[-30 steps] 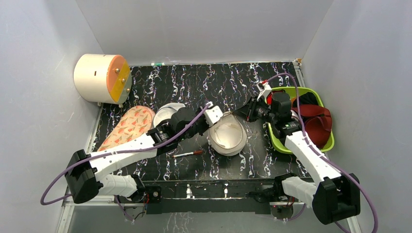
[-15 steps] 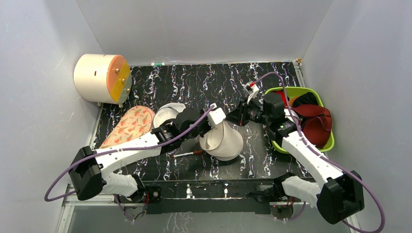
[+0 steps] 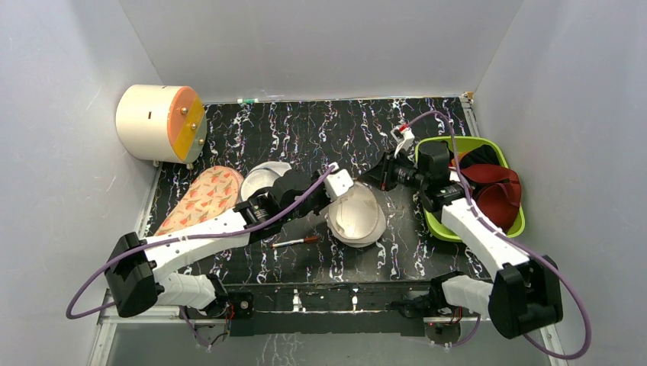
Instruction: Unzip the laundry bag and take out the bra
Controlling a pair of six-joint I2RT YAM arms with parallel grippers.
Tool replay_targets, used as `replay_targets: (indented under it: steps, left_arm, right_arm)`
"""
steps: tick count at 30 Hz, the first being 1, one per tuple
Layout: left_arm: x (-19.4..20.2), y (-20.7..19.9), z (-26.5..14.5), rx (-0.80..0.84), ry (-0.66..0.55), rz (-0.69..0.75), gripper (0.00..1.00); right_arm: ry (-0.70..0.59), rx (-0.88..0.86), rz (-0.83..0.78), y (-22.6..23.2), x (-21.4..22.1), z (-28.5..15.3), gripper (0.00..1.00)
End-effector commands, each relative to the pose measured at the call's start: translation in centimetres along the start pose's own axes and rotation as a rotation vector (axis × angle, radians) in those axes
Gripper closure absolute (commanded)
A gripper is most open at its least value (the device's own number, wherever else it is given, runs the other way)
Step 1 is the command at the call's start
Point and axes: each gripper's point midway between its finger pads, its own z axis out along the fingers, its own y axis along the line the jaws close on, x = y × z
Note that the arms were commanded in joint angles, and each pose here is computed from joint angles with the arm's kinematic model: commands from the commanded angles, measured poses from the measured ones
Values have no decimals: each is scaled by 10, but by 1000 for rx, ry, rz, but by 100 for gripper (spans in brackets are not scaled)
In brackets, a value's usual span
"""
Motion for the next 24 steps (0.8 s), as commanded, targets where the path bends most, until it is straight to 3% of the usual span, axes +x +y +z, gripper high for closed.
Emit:
replay_targets:
  steps: [1, 9, 13, 21, 24]
  left_arm:
    - [-39, 7, -21, -2, -115, 6, 100]
    - [-48, 5, -26, 15, -125, -29, 100]
    - [-46, 14, -23, -35, -77, -88, 100]
    - [-37, 42, -19, -192, 18, -184, 100]
    - [-25, 53, -16, -238, 79, -184, 100]
  right_arm:
    - [-10, -30, -58, -14, -13, 10, 100]
    - [50, -26, -9, -27, -10, 24, 98]
    - [78, 106, 22, -41, -15, 18, 77]
    - [93, 300, -31, -50, -28, -12, 48]
    - [110, 343, -44, -51, -28, -22, 30]
